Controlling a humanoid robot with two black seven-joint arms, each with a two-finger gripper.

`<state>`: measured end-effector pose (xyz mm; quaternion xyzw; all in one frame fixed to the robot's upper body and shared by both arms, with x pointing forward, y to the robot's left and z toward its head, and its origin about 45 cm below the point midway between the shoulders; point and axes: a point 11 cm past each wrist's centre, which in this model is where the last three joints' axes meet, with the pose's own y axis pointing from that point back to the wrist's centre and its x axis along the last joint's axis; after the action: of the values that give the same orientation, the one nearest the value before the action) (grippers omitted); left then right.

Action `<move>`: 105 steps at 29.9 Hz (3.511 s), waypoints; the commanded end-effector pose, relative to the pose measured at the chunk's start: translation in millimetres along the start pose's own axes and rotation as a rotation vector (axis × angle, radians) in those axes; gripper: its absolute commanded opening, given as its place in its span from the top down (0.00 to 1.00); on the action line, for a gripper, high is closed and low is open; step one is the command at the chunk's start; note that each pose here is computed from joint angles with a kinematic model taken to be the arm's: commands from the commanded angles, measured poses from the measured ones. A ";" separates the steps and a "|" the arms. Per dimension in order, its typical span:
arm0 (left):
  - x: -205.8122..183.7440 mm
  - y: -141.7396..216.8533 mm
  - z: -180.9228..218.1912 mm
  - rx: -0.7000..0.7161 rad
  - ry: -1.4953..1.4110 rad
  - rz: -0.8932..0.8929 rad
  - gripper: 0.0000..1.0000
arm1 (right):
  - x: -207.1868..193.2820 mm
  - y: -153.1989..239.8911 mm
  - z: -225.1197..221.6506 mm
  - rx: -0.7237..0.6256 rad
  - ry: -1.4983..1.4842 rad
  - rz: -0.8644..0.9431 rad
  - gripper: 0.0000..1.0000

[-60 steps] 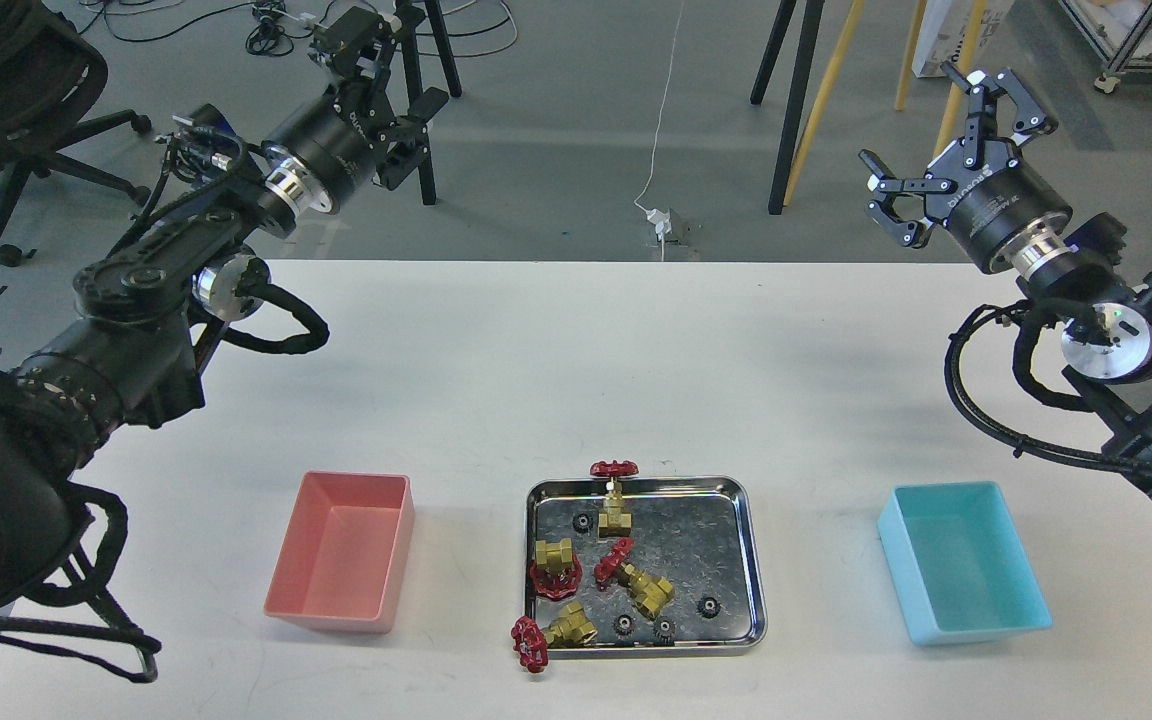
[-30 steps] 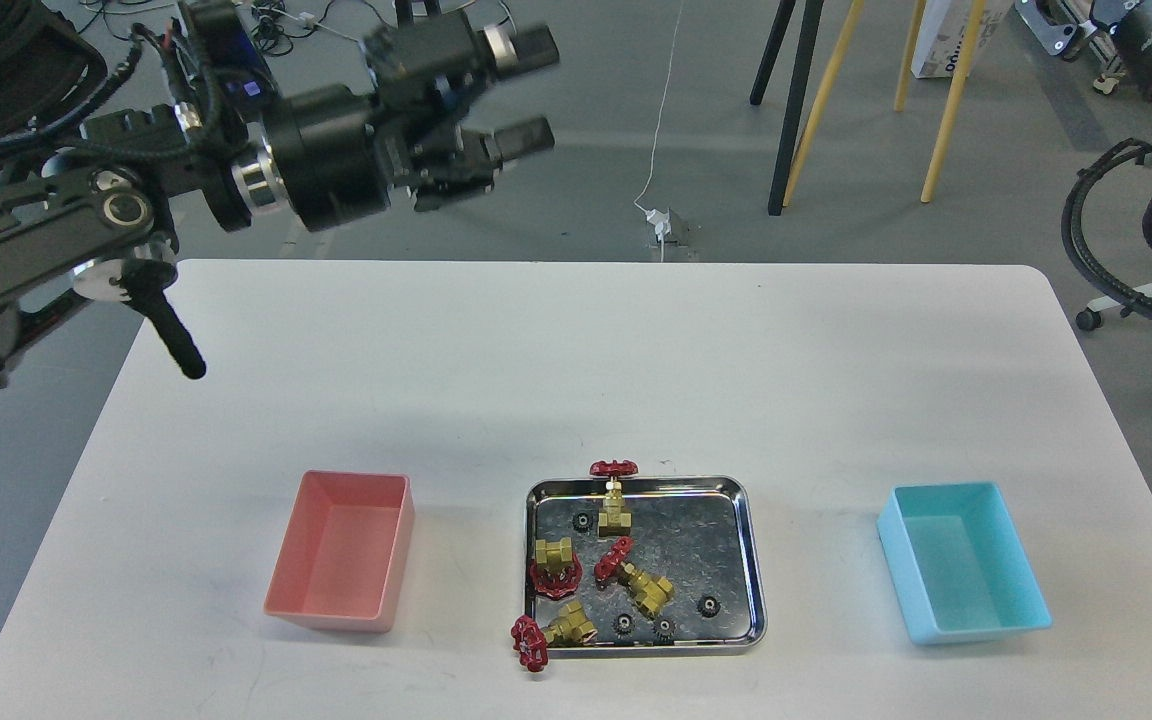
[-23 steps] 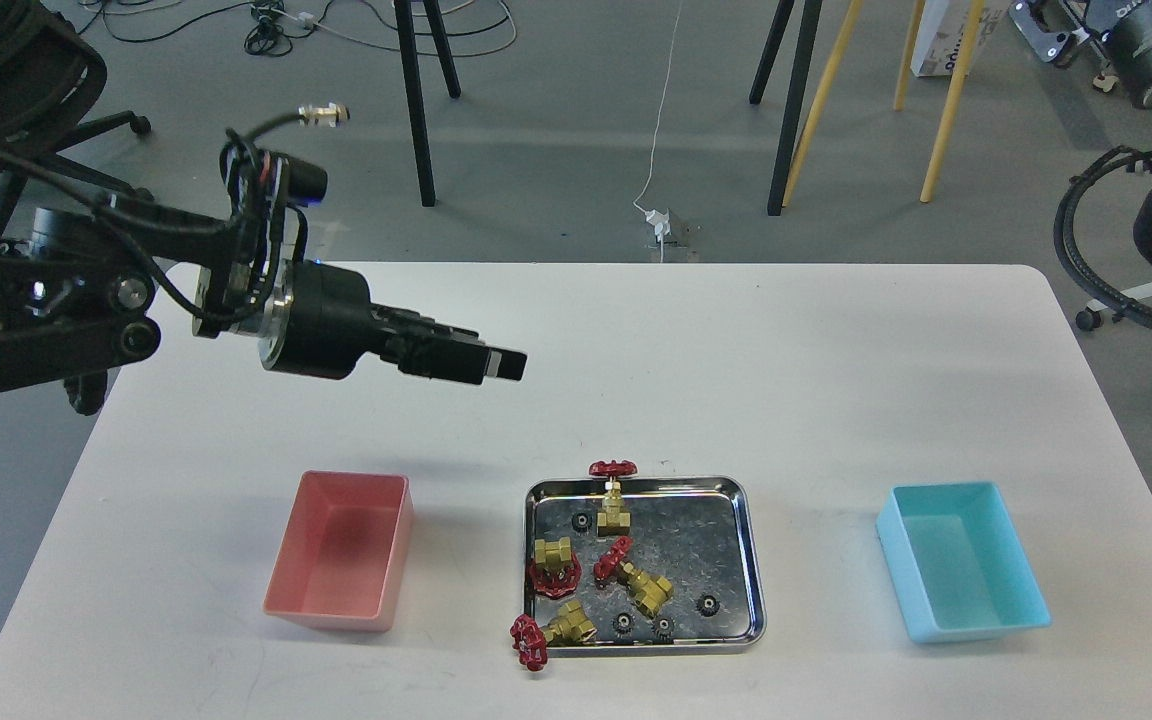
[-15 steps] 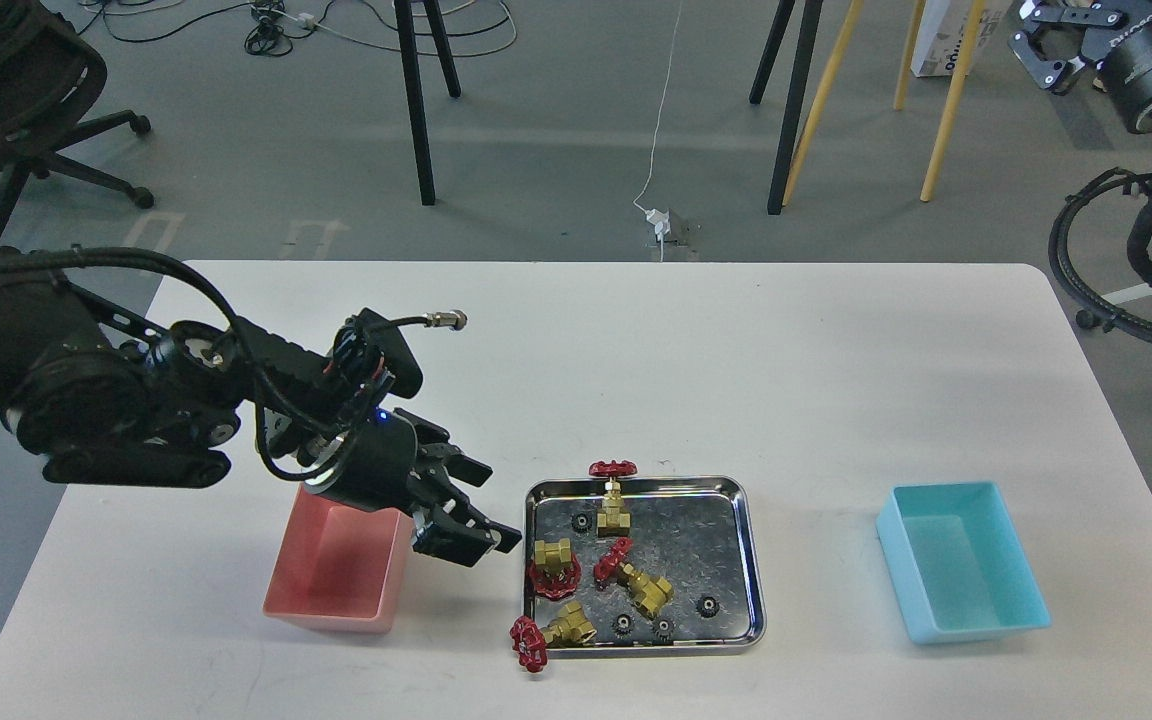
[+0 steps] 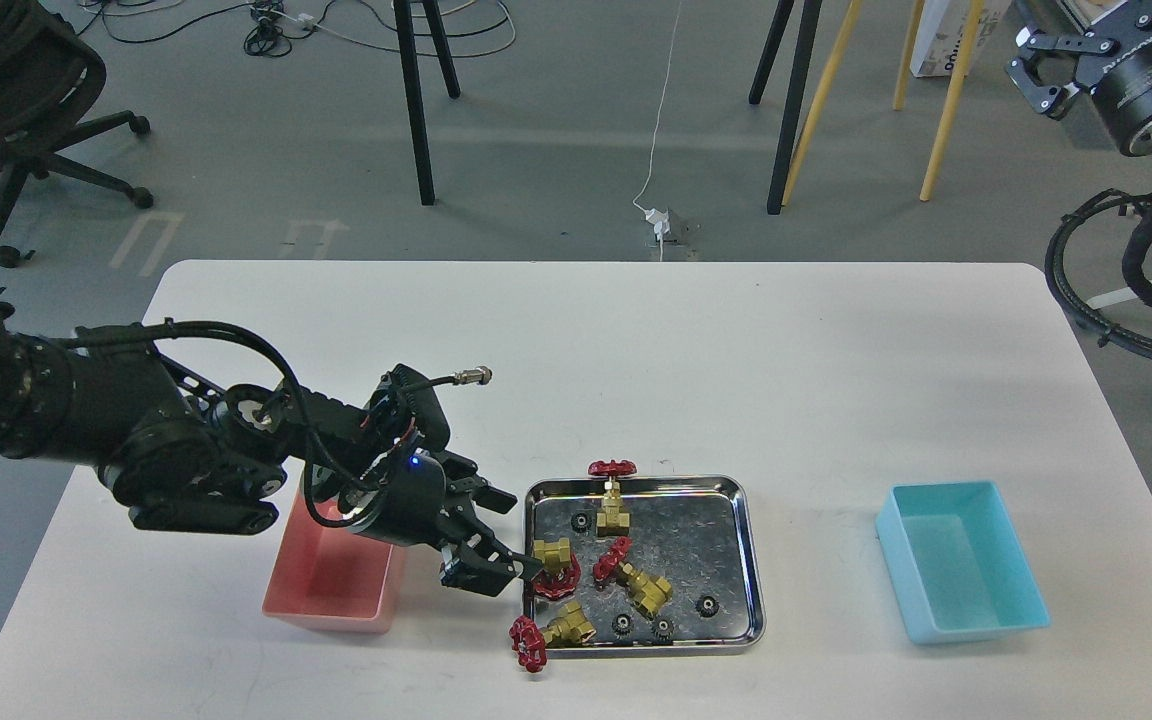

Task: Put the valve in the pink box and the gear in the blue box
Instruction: 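Lower the left gripper onto a red-handled brass valve and grasp it, then carry the valve with the left gripper over the pink box, then open the left gripper to drop the valve into the pink box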

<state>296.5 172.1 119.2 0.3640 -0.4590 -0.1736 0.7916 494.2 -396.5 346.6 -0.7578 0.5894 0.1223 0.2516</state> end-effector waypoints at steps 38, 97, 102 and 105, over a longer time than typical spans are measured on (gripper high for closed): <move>-2.6 -22.7 0.5 -0.008 -0.013 0.054 0.89 | 7.2 6.8 8.9 -0.020 0.000 0.016 0.00; -140.1 138.5 -32.3 0.293 0.248 0.212 0.85 | -76.9 -62.0 -21.1 0.086 -0.039 -0.017 0.00; -135.7 130.7 -30.4 0.273 0.242 0.216 0.74 | -72.0 -57.8 -13.3 0.067 -0.037 -0.011 0.00; -135.1 130.9 -30.7 0.274 0.241 0.217 0.64 | -71.2 -57.4 -12.0 0.064 -0.033 -0.008 0.00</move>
<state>244.3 356.1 124.6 0.4354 -0.4163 0.0213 0.7979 528.3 -333.3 407.1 -0.7493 0.5846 0.1145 0.2895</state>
